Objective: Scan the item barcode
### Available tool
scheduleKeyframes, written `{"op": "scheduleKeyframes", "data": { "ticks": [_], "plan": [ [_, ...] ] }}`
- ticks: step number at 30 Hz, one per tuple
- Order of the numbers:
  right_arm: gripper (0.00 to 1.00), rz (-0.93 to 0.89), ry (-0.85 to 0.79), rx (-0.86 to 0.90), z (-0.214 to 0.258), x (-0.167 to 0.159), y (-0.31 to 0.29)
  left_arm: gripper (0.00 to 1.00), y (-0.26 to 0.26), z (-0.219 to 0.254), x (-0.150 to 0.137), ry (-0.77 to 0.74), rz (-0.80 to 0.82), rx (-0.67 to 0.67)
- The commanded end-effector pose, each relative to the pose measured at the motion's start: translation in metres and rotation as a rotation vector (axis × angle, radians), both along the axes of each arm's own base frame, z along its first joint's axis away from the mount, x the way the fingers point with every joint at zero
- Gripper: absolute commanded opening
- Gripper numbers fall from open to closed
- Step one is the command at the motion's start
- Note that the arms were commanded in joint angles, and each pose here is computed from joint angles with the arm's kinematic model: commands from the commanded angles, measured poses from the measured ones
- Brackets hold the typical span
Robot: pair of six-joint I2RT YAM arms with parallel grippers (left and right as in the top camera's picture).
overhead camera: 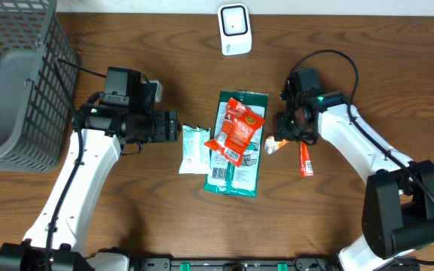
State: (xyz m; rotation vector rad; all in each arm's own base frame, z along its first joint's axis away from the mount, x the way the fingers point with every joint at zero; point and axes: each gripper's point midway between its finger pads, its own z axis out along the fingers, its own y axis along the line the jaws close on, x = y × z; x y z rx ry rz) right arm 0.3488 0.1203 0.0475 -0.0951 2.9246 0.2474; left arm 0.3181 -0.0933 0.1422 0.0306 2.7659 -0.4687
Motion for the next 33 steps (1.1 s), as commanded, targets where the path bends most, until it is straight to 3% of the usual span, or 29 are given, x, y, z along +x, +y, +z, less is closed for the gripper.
{"op": "scheduleKeyframes", "data": {
  "ticks": [1,4,6,15,22,33],
  "plan": [
    [0.58,-0.029,0.015,-0.003,-0.002,-0.004,0.001,0.82,0.002,0.006,0.002,-0.015,0.01,0.005],
    [0.7,-0.173,0.095,0.007,-0.005,-0.018,-0.002,0.82,0.002,0.006,0.002,-0.015,0.01,0.005],
    [0.97,-0.212,0.127,0.053,-0.005,-0.022,0.004,0.82,0.002,0.006,0.002,-0.015,0.01,0.005],
    [0.99,-0.444,0.191,0.149,-0.002,-0.022,0.015,0.82,0.002,0.006,0.002,-0.015,0.01,0.005],
    [0.64,-0.558,0.188,0.128,-0.004,-0.019,0.008,0.82,0.002,0.006,0.002,-0.015,0.01,0.005],
    [0.55,-0.727,0.158,0.086,-0.007,-0.014,-0.006,0.82,0.002,0.006,0.002,-0.015,0.01,0.005]
  ]
}}
